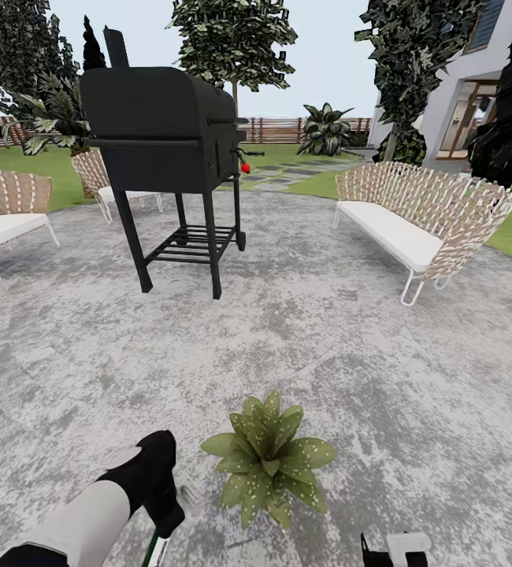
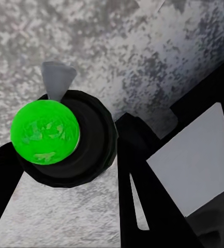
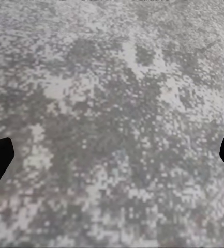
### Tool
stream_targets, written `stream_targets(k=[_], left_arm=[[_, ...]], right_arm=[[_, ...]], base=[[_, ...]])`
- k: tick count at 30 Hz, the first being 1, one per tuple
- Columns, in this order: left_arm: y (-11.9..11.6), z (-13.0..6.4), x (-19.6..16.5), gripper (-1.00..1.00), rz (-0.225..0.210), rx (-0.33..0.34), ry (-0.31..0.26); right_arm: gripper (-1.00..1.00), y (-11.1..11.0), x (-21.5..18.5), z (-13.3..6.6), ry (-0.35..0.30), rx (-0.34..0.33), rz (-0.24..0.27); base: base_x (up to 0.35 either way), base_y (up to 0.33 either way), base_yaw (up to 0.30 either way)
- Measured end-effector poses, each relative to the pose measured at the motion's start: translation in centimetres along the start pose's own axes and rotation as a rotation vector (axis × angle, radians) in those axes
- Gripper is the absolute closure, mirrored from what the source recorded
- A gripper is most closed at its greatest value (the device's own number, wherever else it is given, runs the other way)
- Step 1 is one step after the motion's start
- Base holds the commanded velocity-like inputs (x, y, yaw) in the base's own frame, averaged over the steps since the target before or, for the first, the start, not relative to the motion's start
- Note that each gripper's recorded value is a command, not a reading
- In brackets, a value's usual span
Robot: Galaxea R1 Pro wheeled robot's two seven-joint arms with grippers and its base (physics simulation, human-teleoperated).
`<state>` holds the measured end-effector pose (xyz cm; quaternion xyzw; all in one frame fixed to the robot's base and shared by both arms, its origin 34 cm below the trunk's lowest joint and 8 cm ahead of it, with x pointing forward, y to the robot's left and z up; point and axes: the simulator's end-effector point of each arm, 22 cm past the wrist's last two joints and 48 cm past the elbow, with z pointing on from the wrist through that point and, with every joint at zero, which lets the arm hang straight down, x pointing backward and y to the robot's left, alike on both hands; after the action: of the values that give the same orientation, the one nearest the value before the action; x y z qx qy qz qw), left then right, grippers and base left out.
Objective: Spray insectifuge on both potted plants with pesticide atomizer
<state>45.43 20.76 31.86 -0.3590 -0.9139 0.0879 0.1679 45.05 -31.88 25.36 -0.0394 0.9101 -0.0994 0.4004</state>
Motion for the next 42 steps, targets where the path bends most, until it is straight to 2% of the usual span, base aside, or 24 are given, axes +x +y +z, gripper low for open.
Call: stream_targets(k=[5,11,21,26,31,35,36,38,42], left_arm=[[-0.5,0.2,0.0,1.0,0.001,0.012,0.004],[0.1,0.1,0.3,1.0,-0.005,0.004,0.005],[1.3,-1.2,-0.4,1.0,-0.004,-0.026,-0.009],[2.9,-3.3,-1.5,1.0,-0.007,-0.058,-0.041],[2.6,-3.1,-1.5,1.0,-0.005,-0.047,-0.044],[2.9,-3.8,-2.0,1.0,-0.009,-0.047,-0.056],[3.1,-4.1,-2.1,1.0,-0.01,-0.051,-0.062],[4.6,-6.2,-3.2,1.0,-0.012,-0.083,-0.094],[5.3,-7.2,-3.8,1.0,-0.011,-0.107,-0.105]], right_arm=[[-1.0,0.1,0.0,0.0,0.0,0.0,0.002],[-1.0,0.1,0.0,0.0,0.0,-0.001,0.002],[-1.0,0.2,0.0,0.0,0.0,-0.001,0.002],[-1.0,0.2,0.0,0.0,0.0,-0.001,0.002],[-1.0,0.2,0.0,0.0,0.0,-0.002,0.002],[-1.0,0.1,0.0,0.0,0.0,-0.002,-0.001],[-1.0,0.1,0.0,0.0,0.0,-0.002,-0.001],[-1.0,0.0,0.0,0.0,-0.001,-0.001,-0.002],[-1.0,-0.3,0.0,0.0,0.0,0.001,-0.007]], base=[[0.0,0.0,-0.192],[0.0,0.0,-0.269],[0.0,0.0,-0.019],[0.0,0.0,0.0],[0.0,0.0,0.0],[0.0,0.0,0.0],[0.0,0.0,0.0],[0.0,0.0,0.0],[0.041,0.036,0.0]])
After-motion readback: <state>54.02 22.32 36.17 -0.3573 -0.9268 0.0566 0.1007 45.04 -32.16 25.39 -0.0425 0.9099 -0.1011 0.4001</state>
